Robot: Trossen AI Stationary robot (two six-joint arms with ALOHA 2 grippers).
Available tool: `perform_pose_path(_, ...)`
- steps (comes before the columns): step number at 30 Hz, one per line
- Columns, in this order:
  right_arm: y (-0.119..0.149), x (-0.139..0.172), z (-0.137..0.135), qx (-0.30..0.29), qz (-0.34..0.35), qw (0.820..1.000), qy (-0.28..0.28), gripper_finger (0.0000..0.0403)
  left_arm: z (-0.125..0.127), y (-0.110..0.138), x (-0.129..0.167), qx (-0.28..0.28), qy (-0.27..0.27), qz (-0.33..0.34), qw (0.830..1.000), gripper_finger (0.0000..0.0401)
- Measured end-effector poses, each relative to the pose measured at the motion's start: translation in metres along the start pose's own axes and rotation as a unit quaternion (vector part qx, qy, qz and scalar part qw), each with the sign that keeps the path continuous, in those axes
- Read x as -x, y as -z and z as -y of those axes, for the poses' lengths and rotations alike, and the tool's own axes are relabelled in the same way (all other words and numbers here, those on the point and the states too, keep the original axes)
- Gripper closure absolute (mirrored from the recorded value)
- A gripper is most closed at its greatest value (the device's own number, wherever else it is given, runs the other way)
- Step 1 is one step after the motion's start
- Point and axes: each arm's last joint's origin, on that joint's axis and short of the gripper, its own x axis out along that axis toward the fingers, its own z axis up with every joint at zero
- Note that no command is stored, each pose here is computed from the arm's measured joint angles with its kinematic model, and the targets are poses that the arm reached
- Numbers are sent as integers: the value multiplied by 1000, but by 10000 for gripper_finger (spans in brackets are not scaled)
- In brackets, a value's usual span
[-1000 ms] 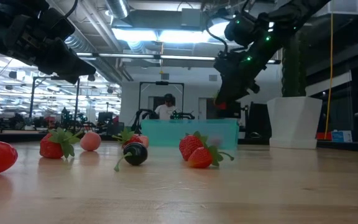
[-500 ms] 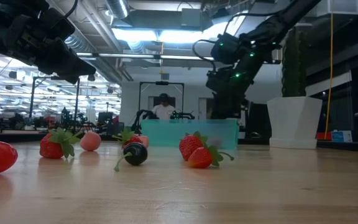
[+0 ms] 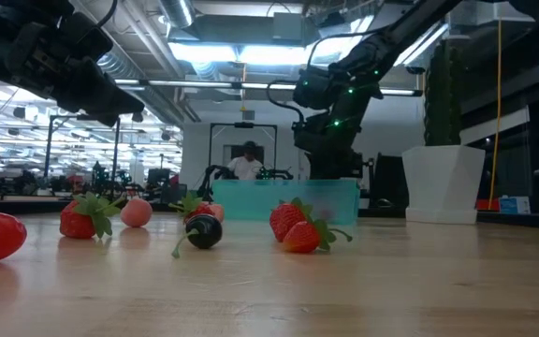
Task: Pick and placing Produce into tupperware
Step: Put the red strawberry into the light blue bin, then put the pink peach into the light blue bin
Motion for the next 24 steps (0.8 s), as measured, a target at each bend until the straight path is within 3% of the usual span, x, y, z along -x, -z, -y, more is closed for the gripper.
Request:
perform_pose_path(10, 4, -1, 0, 1, -22, 1000, 2, 270, 0, 0, 0, -2, 0, -1, 1000, 401)
perform_pose_path(17, 4, -1, 0, -3, -22, 1000, 2, 189, 0, 0, 0, -1, 0, -1, 1000, 401)
perform_pose_path(24, 4, -1, 0, -6, -21, 1000, 3, 192, 0, 0, 0, -1, 0, -1, 1000, 401)
